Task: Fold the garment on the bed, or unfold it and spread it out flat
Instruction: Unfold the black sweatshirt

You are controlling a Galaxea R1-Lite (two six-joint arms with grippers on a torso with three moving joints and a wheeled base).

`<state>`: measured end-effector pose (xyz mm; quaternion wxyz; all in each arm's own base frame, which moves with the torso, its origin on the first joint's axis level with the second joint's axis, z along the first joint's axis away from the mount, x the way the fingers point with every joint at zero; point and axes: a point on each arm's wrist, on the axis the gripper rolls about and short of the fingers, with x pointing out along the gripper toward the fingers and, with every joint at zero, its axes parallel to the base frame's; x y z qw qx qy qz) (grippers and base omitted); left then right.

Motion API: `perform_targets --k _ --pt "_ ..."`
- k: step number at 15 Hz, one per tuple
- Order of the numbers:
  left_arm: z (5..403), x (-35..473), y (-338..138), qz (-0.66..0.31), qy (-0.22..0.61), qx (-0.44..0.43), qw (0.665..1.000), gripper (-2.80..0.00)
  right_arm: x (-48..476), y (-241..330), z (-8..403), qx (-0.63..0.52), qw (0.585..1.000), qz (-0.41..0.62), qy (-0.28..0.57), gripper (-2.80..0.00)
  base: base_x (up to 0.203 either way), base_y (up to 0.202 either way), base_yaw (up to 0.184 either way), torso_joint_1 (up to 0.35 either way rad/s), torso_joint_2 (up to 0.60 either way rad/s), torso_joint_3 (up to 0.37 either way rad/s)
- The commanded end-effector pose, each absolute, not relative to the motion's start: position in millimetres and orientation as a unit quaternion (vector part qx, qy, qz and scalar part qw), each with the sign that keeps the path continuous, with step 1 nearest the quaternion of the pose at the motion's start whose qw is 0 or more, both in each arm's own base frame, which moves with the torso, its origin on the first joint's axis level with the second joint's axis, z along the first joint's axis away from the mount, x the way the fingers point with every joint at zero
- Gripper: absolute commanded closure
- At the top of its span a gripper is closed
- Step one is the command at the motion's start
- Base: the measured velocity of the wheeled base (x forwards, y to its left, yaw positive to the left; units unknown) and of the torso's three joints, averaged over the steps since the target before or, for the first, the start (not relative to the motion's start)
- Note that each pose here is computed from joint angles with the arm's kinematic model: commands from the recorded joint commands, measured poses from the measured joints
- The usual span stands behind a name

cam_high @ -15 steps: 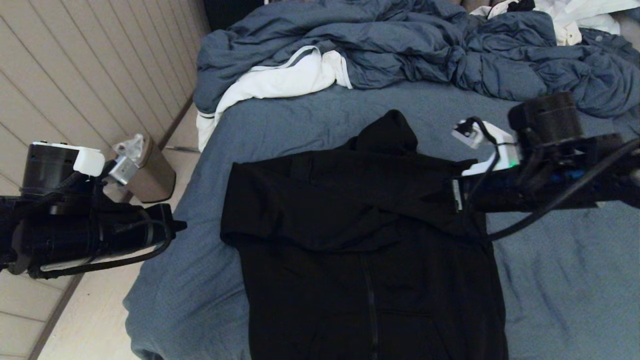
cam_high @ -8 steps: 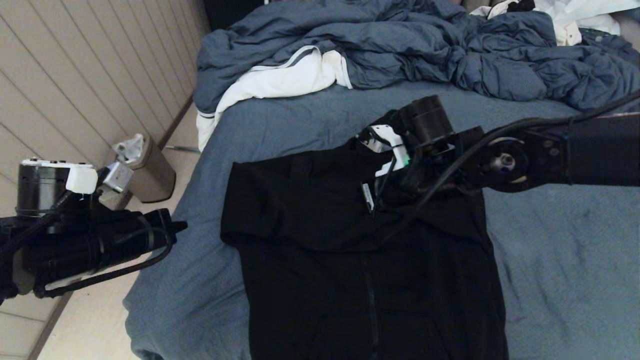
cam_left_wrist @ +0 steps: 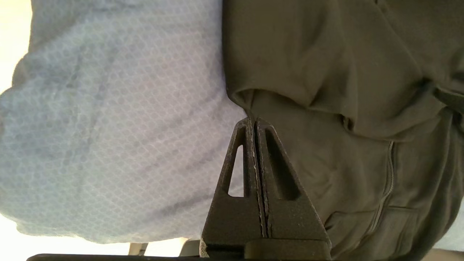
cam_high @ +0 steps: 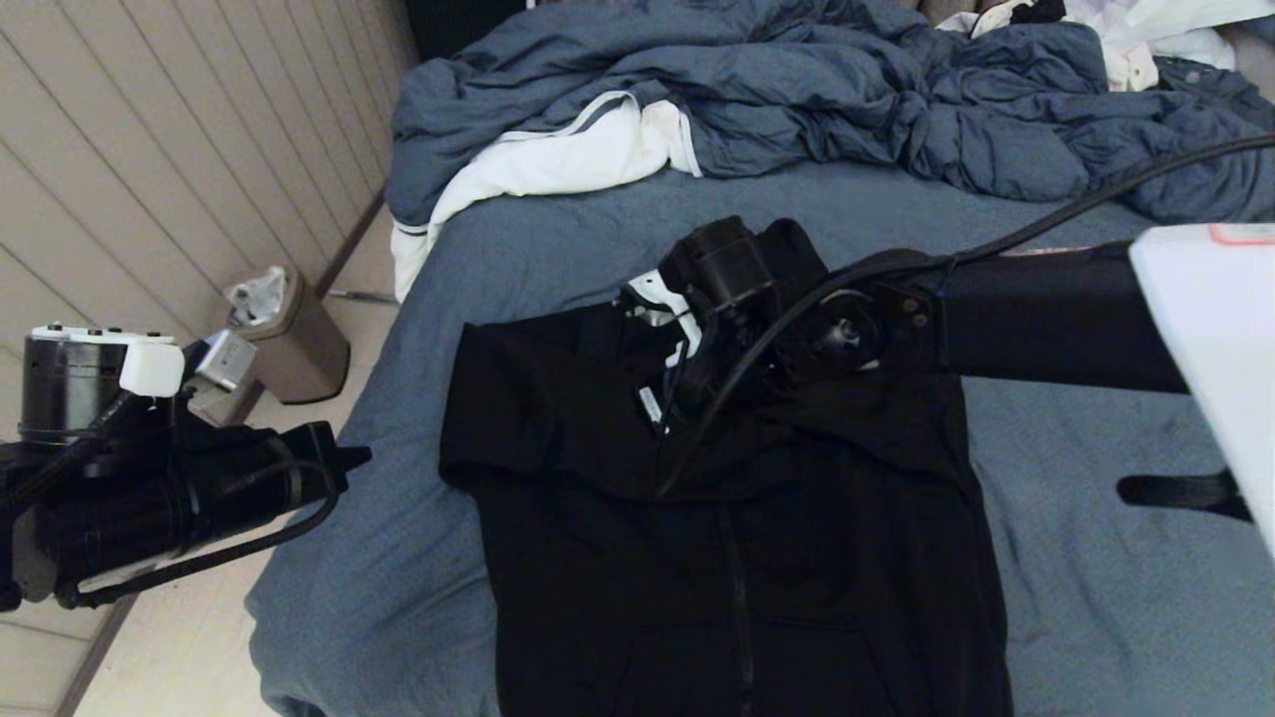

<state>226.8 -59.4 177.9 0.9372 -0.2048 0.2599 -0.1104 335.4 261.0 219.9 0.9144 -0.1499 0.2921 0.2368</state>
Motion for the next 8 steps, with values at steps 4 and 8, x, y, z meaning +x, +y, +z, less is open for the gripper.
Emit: perform_targets --k 4,8 --pt "171 228 -61 -0.109 0.273 -0.211 0.932 0.00 360 305 176 -0.168 0.927 0.203 0.265 -2.80 0.000 0.000 0.000 0.000 0.00 0.000" --pt "169 227 -64 -0.114 0.279 -0.208 0.931 0.00 368 314 157 -0.180 0.930 0.189 0.260 -2.80 0.000 0.000 0.000 0.000 0.00 0.000"
